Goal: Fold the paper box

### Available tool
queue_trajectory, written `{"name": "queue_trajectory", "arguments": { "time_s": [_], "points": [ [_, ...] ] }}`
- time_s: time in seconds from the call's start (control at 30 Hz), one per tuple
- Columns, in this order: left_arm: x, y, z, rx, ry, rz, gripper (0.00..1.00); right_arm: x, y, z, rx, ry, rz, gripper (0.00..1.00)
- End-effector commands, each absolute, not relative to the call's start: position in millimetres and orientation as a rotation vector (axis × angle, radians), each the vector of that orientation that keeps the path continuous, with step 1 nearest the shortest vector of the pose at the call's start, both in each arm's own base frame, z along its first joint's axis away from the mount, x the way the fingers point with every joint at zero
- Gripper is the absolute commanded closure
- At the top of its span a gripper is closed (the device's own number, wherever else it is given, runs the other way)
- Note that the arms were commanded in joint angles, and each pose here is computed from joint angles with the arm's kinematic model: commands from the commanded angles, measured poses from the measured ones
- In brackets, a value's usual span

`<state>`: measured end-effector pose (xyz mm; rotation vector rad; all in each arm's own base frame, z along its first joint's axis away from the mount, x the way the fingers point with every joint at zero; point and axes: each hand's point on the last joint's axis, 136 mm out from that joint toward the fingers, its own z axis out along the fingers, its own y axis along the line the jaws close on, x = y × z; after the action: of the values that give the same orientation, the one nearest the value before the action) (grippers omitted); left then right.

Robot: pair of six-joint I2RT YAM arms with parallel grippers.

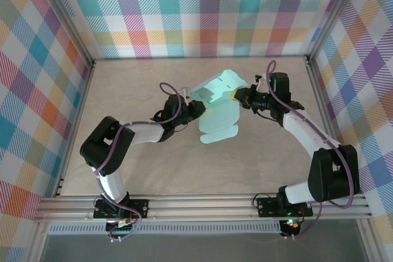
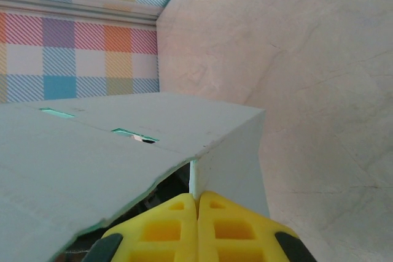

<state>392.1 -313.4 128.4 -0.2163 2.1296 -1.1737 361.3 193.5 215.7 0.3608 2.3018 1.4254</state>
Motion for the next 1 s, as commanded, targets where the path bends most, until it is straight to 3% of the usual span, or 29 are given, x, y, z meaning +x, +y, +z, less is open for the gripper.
{"name": "queue_trajectory", "arguments": {
  "time_s": [0.0, 0.13, 0.23, 0.27, 0.33, 0.47, 0.63, 0.67, 0.7, 0.73, 0.97],
  "points": [
    [394.9, -322.2, 160.2, -0.145, 2.047, -1.210, 1.00, 355.8, 194.1, 207.8, 0.343, 2.372, 1.384, 1.00],
    [395.2, -320.9, 159.8, -0.131, 2.054, -1.185, 1.00, 353.7, 192.9, 205.6, 0.328, 2.392, 1.362, 0.99],
    [395.0, -319.4, 157.3, -0.124, 2.063, -1.164, 1.00, 353.3, 191.9, 204.7, 0.331, 2.397, 1.351, 0.80],
    [395.2, -318.7, 156.4, -0.123, 2.066, -1.154, 1.00, 353.5, 191.0, 204.5, 0.332, 2.398, 1.341, 0.78],
    [395.4, -316.7, 154.8, -0.121, 2.072, -1.137, 1.00, 353.7, 189.9, 203.6, 0.329, 2.403, 1.325, 0.80],
    [394.8, -316.7, 154.3, -0.112, 2.076, -1.129, 1.00, 353.1, 187.9, 200.6, 0.325, 2.420, 1.297, 0.97],
    [395.2, -316.7, 152.5, -0.114, 2.079, -1.127, 1.00, 351.4, 186.1, 200.8, 0.316, 2.424, 1.277, 0.99],
    [395.5, -316.8, 152.7, -0.115, 2.078, -1.127, 1.00, 351.5, 186.0, 202.7, 0.313, 2.418, 1.276, 0.92],
    [395.1, -316.5, 152.4, -0.117, 2.079, -1.126, 1.00, 352.0, 185.7, 205.5, 0.310, 2.405, 1.276, 0.79],
    [395.2, -316.0, 152.6, -0.120, 2.078, -1.124, 1.00, 352.1, 184.4, 207.0, 0.310, 2.394, 1.270, 0.74],
    [396.2, -309.0, 145.3, -0.153, 2.104, -1.076, 1.00, 349.5, 158.2, 225.0, 0.306, 2.311, 1.091, 0.55]
  ]
}}
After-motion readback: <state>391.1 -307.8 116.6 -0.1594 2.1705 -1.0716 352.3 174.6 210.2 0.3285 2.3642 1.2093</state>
